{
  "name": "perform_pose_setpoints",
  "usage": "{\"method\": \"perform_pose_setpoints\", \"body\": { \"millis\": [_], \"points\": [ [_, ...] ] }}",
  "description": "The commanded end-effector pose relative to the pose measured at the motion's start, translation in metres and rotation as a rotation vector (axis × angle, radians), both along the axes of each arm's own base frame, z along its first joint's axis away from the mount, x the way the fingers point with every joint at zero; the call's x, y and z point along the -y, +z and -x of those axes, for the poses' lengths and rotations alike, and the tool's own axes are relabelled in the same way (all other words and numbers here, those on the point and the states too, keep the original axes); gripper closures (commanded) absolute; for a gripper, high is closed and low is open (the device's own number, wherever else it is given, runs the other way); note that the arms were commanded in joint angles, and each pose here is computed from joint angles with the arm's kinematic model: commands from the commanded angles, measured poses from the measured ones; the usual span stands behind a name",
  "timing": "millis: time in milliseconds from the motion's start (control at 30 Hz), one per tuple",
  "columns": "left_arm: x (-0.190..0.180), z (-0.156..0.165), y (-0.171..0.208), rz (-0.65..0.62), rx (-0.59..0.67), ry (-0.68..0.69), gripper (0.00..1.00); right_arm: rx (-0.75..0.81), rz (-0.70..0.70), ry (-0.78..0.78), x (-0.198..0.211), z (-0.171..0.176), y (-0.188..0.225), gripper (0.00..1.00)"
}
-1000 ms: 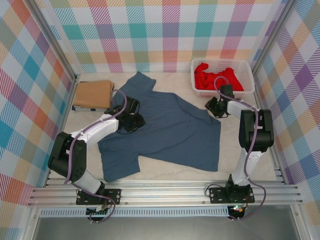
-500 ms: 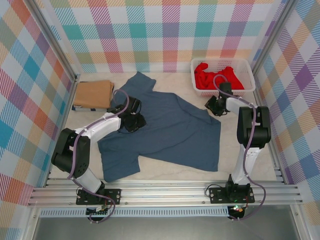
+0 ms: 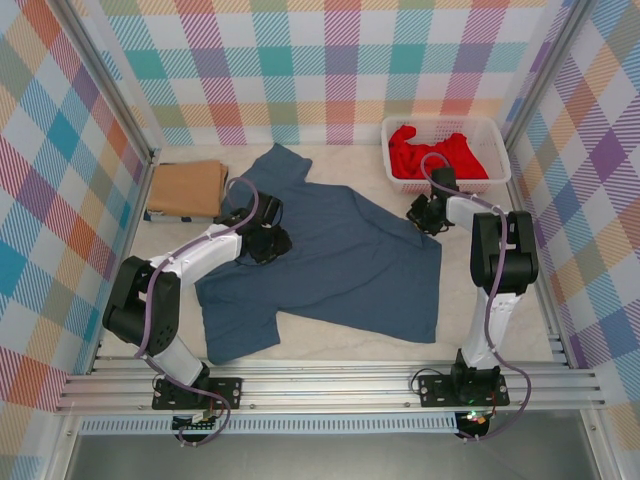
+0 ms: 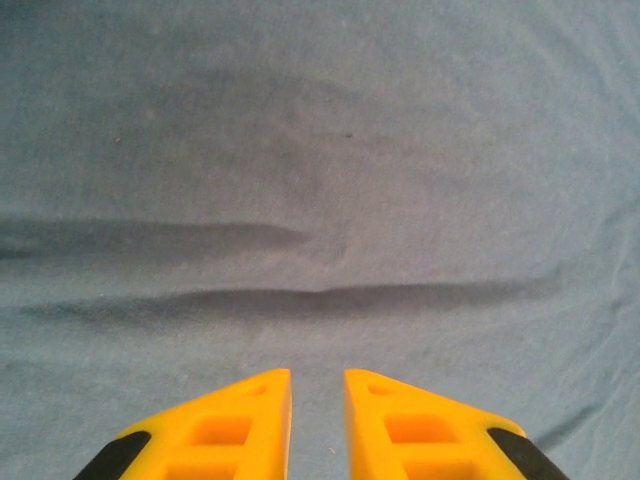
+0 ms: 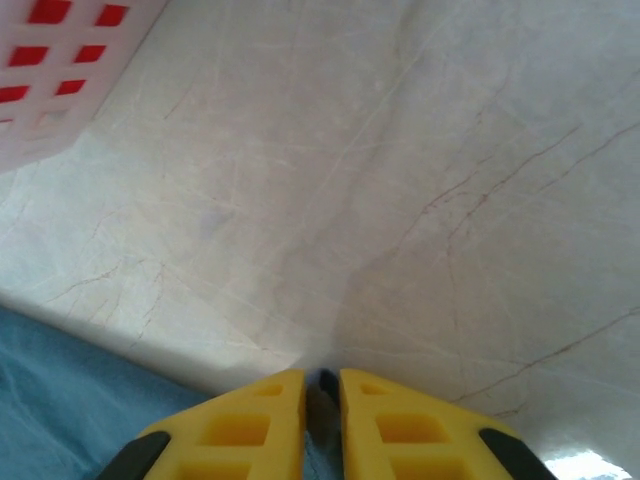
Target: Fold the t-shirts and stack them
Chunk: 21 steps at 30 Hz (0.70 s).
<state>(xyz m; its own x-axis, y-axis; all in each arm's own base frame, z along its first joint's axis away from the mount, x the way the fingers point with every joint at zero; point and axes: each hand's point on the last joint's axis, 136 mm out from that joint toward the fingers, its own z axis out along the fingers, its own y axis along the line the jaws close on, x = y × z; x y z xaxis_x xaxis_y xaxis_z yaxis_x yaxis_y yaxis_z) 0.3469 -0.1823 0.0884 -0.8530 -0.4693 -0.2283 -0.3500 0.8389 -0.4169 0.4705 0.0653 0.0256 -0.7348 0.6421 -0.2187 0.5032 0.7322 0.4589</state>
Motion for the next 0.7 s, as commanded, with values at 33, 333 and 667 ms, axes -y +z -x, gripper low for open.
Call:
{"method": "perform_pose_setpoints", "body": {
  "millis": [33,333,667],
  "points": [
    [-0.006,0.000,-0.002,-0.040,-0.011,-0.002,0.80,-0.013,0.036,-0.029,0.006,0.000,0.001,0.99],
    [-0.009,0.002,-0.006,-0.057,-0.021,-0.007,0.82,0.046,0.150,-0.071,0.029,-0.007,0.040,1.00],
    [-0.011,0.006,-0.004,-0.061,-0.023,-0.007,0.83,0.028,0.194,-0.159,0.059,-0.018,0.048,1.00]
  ]
}}
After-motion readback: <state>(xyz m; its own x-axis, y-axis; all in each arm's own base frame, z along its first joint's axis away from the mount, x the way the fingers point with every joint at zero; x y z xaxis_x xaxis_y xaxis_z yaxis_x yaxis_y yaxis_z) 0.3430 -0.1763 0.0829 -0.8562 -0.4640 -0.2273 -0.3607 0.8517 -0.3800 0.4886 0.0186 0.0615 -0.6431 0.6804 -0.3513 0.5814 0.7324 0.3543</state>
